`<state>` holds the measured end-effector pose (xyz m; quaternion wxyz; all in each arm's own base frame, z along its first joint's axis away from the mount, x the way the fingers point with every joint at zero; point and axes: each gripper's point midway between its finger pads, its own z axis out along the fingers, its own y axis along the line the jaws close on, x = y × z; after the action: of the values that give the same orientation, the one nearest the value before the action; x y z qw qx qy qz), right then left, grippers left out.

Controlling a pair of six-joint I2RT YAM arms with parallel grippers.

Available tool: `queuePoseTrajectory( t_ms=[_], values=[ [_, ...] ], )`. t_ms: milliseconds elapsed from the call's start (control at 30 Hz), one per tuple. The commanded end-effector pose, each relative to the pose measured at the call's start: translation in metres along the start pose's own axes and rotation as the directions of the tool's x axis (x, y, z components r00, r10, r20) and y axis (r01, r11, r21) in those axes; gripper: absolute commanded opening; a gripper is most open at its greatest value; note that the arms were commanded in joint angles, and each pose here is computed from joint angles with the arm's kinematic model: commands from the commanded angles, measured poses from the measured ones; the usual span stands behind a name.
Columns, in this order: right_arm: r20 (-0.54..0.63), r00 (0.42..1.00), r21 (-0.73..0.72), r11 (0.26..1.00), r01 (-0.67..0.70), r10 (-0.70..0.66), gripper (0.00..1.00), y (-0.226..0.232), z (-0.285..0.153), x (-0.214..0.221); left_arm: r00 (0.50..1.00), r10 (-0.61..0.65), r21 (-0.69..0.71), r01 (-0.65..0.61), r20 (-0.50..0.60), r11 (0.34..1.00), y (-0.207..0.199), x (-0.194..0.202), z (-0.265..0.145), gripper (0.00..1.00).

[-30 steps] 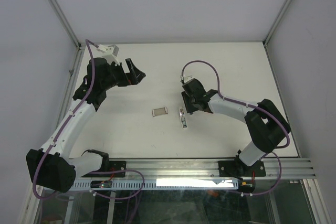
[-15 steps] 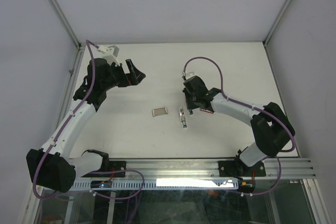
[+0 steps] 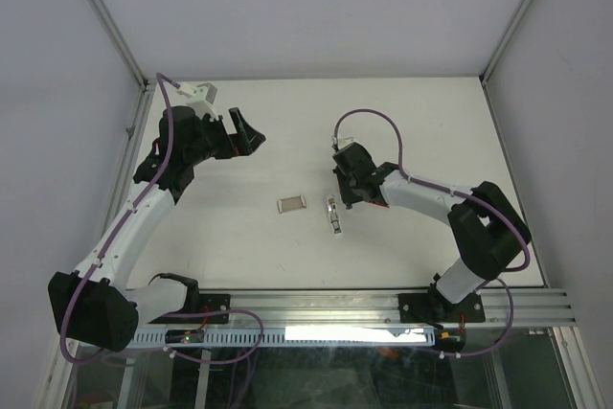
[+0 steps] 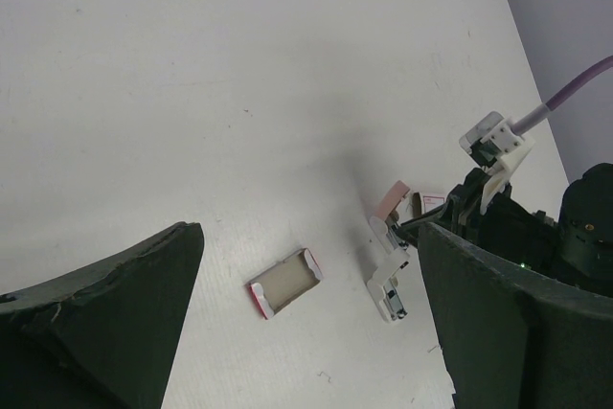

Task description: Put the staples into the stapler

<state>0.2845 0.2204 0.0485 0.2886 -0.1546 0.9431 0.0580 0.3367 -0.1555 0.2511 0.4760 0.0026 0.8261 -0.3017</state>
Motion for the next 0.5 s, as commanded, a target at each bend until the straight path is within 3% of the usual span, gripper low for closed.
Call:
queuePoseTrajectory(
  t_ms=[0,467],
  values=[
    [0.016,1.0,0.01,1.0,-0.021,0.02,0.14,0.0,0.005,-0.004,0.999,0.032,0.033,-0.034,0.041,0.999,-0.006,-0.013,-0.006,0.99],
    [0.036,0.999,-0.001,1.0,-0.03,0.03,0.12,0.002,-0.005,-0.015,0.999,0.03,0.035,-0.032,0.043,0.999,-0.006,-0.013,-0.007,0.99]
  ],
)
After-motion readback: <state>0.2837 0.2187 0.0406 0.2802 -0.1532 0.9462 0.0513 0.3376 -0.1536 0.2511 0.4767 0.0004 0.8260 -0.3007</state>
